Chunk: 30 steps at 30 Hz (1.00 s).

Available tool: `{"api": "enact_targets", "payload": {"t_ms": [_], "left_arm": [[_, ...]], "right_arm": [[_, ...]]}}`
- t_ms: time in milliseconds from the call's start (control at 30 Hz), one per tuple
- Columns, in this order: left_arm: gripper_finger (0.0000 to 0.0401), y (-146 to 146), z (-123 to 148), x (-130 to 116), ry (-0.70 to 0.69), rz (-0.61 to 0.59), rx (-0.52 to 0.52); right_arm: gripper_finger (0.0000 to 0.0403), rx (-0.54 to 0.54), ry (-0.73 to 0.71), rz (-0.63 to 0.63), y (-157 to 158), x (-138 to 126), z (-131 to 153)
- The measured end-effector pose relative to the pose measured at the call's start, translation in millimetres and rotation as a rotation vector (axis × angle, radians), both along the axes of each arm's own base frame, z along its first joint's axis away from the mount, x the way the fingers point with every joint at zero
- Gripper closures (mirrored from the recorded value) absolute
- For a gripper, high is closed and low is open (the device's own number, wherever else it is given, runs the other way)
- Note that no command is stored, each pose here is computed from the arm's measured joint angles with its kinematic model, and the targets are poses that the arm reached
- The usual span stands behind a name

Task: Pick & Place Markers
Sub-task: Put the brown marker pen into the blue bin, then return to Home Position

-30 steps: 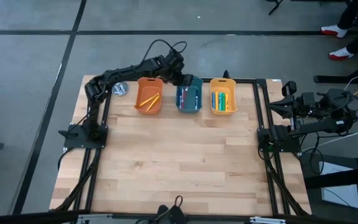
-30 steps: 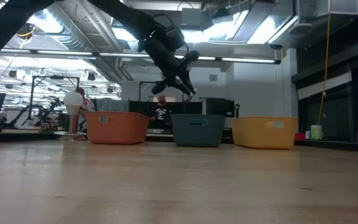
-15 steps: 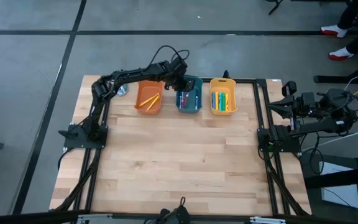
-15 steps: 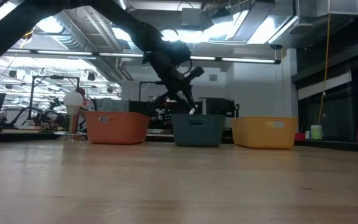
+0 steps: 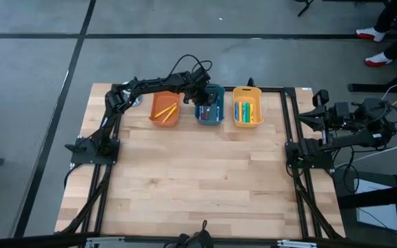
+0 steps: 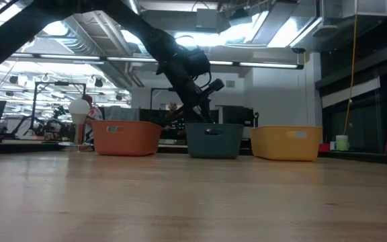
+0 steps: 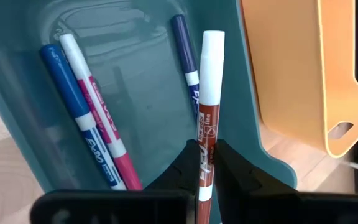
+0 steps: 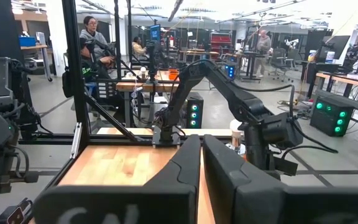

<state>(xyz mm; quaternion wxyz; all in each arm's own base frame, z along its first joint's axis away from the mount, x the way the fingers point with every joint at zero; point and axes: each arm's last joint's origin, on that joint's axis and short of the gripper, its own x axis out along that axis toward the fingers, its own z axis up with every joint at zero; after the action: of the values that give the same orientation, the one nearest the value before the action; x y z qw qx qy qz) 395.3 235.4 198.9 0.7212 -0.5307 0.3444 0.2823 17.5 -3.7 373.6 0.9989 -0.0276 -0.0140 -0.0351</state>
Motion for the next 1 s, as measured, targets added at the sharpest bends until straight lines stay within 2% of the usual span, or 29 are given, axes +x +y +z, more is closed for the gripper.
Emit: {"api": "enact_targets", "payload": {"t_ms": [200, 467, 667, 867, 1000], "left_arm": [[0.0373, 0.3, 0.0, -0.1, 0.003, 0.018, -0.002], [0.0319, 0.5, -0.1, -0.2, 0.006, 0.044, -0.011], [0.0294, 0.5, -0.1, -0.1, 0.005, 0.044, -0.011], [0.0288, 0.4, -0.1, -0.1, 0.003, 0.041, -0.015], [0.0299, -0.9, 1.7, 0.2, -0.005, 0.032, -0.021]], "right_arm": [[0.0382, 0.0, 0.0, 0.0, 0.0, 0.0, 0.0], [0.0382, 0.0, 0.0, 0.0, 0.0, 0.0, 0.0], [0.0382, 0.0, 0.0, 0.0, 0.0, 0.0, 0.0], [0.0382, 0.0, 0.0, 0.0, 0.0, 0.0, 0.0], [0.0382, 0.0, 0.0, 0.0, 0.0, 0.0, 0.0]]}}
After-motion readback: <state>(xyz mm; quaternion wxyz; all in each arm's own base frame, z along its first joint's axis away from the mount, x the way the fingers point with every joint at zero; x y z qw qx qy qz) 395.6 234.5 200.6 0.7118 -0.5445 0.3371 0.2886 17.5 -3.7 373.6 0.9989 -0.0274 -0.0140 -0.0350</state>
